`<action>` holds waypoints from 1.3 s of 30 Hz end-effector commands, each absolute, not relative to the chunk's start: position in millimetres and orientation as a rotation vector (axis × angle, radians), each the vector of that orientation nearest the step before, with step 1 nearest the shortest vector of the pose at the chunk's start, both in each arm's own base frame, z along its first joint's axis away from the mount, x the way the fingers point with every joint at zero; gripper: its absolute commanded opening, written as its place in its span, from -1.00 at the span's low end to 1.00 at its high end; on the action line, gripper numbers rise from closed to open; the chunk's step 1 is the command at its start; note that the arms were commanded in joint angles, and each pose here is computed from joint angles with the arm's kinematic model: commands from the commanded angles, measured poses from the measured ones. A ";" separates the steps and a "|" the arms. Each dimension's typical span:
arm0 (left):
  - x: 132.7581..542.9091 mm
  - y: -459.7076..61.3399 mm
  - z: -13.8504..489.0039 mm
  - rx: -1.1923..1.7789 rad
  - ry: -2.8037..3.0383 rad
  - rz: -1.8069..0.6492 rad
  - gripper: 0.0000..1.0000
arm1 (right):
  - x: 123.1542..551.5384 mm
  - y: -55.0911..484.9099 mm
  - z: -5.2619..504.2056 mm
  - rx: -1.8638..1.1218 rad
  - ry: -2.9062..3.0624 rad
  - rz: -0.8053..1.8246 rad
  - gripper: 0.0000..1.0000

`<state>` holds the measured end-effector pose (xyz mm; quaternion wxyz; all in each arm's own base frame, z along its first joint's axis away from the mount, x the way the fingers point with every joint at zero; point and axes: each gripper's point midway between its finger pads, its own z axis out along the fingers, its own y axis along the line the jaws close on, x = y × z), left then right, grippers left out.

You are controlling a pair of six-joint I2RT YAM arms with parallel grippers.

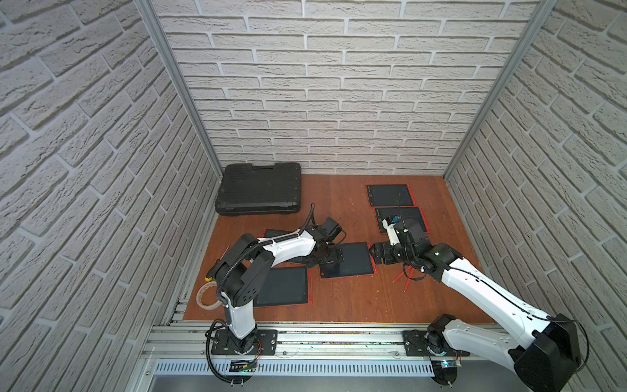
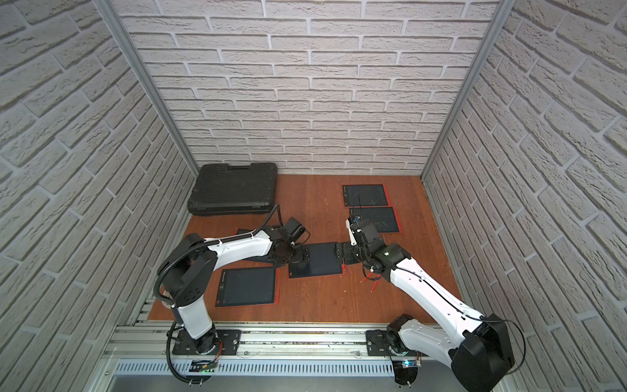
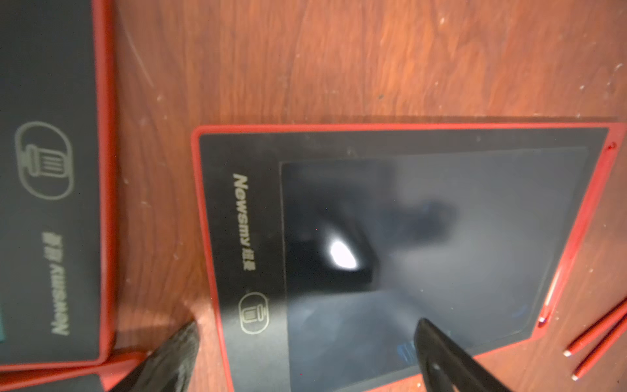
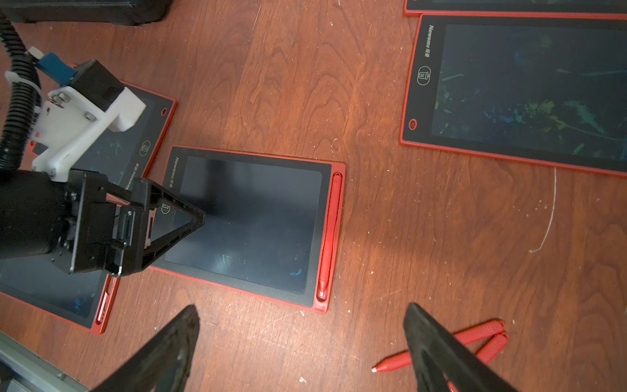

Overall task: Place the stylus back onto the writing tablet
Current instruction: Move the writing tablet to the center of the board.

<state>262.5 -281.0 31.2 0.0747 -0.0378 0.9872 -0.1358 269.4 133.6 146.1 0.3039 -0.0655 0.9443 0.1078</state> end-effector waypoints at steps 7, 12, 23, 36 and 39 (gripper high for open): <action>259.3 -299.3 22.0 -0.089 2.985 -0.469 0.96 | 273.7 121.3 147.8 -0.090 2.491 0.207 0.86; 259.8 -314.8 18.5 -0.089 2.986 -0.528 0.96 | 272.9 99.7 134.0 -0.016 2.535 0.045 0.86; 270.4 -344.3 21.3 -0.064 2.968 -0.624 0.96 | 268.5 92.5 129.6 0.014 2.544 0.009 0.87; 269.9 -348.2 20.8 -0.048 2.965 -0.612 0.96 | 239.4 124.2 81.0 0.016 2.706 0.289 0.84; 270.7 -345.7 21.4 -0.055 2.960 -0.613 0.96 | 230.2 142.1 73.3 -0.044 2.737 0.432 0.84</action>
